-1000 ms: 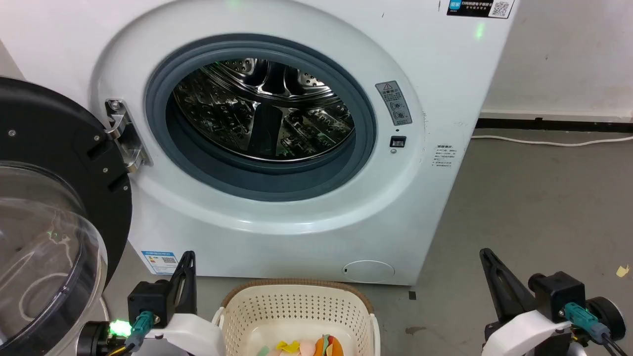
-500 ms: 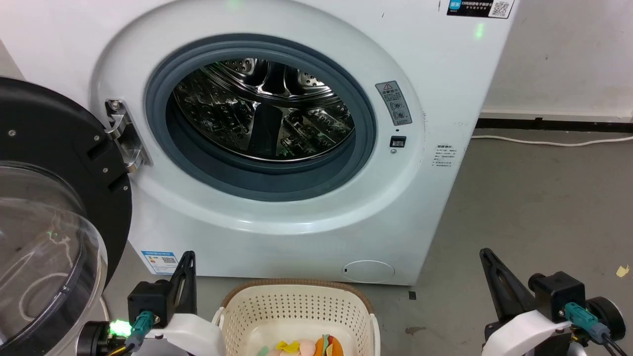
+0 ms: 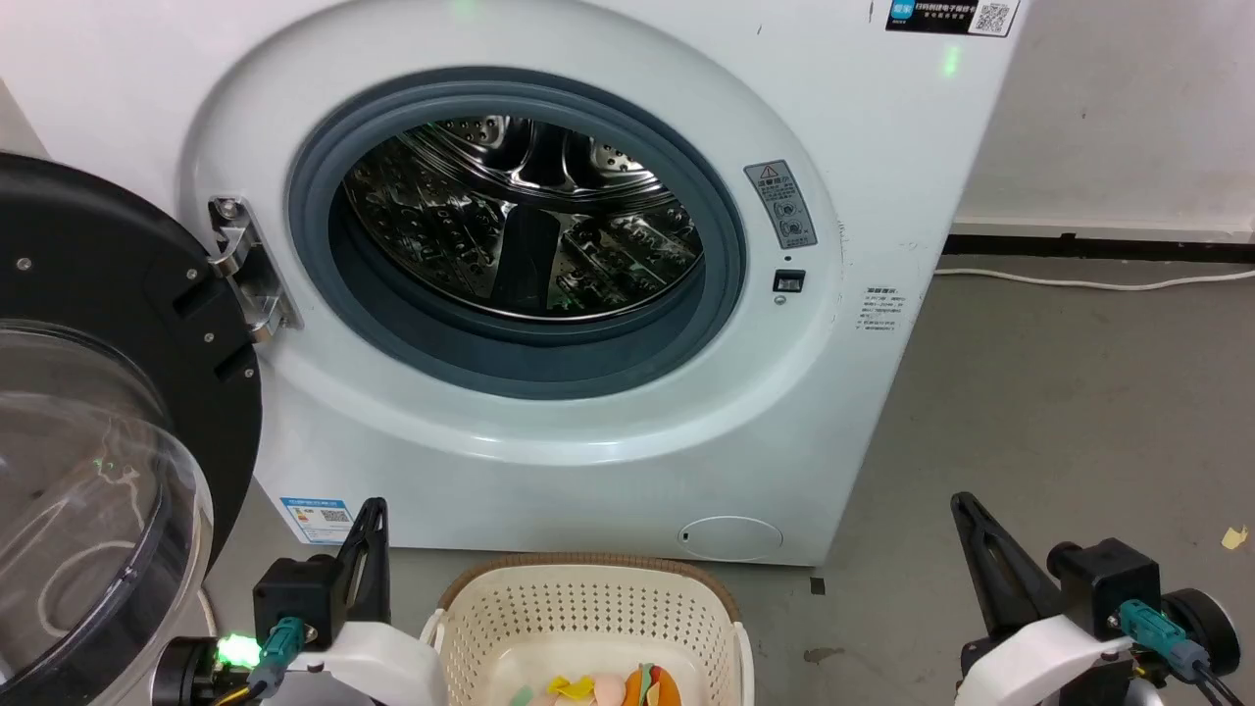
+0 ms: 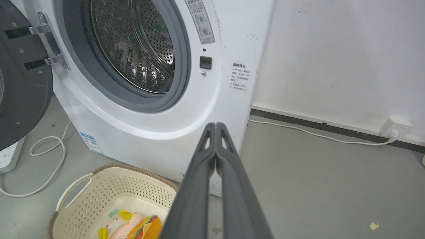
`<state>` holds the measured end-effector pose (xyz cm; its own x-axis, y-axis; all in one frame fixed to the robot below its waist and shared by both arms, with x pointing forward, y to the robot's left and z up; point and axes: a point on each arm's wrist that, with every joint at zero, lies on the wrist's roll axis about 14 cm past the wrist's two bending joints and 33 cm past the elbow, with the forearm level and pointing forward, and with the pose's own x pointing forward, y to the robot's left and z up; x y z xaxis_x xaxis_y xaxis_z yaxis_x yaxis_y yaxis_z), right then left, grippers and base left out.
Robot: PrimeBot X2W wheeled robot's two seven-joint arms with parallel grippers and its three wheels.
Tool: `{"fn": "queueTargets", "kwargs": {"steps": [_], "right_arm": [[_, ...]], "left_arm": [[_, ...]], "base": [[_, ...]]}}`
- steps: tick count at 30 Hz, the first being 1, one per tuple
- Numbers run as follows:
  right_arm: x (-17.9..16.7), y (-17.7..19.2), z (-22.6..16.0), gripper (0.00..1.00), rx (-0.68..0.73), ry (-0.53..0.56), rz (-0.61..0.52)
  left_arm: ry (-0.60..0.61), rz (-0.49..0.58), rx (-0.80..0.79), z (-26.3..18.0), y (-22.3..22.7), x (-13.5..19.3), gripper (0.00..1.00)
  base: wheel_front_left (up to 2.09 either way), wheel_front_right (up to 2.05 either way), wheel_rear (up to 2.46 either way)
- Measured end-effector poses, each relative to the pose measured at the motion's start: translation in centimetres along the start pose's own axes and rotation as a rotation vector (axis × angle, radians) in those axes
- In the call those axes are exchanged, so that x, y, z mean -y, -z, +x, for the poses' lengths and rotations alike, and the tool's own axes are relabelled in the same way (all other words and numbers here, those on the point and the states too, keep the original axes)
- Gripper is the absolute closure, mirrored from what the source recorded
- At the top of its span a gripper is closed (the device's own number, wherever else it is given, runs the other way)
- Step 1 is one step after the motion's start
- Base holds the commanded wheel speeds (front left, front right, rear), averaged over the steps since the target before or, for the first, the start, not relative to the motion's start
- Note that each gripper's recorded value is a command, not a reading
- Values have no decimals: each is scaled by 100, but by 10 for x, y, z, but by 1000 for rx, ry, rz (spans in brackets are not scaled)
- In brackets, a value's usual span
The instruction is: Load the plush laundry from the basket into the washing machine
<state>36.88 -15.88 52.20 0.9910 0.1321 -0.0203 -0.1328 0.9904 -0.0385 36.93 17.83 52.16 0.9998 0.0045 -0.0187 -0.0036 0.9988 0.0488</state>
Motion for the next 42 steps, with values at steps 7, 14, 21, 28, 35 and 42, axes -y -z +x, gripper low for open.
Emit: {"fn": "queueTargets", "kwargs": {"steps": [7,14,21,28,35,42], "right_arm": [[0,0,0,100,0,0,0],[0,0,0,0,0,0,0],[-1,0,0,0,-1,-2,1],[1,1,0,0,3,2,14],[5,7,2,0,-4,15,34],[11,16,4,0,-20,34,61]], "left_arm": [[0,0,0,0,0,0,100],[0,0,0,0,0,0,0],[2,0,-1,0,0,1,0],[13,-2,1,1,1,5,0],[30,-5,-12,5,8,11,0],[62,-11,-50,16,24,22,0]], "base": [[0,0,0],[0,0,0],[0,0,0],[0,0,0],[0,0,0],[0,0,0]]}}
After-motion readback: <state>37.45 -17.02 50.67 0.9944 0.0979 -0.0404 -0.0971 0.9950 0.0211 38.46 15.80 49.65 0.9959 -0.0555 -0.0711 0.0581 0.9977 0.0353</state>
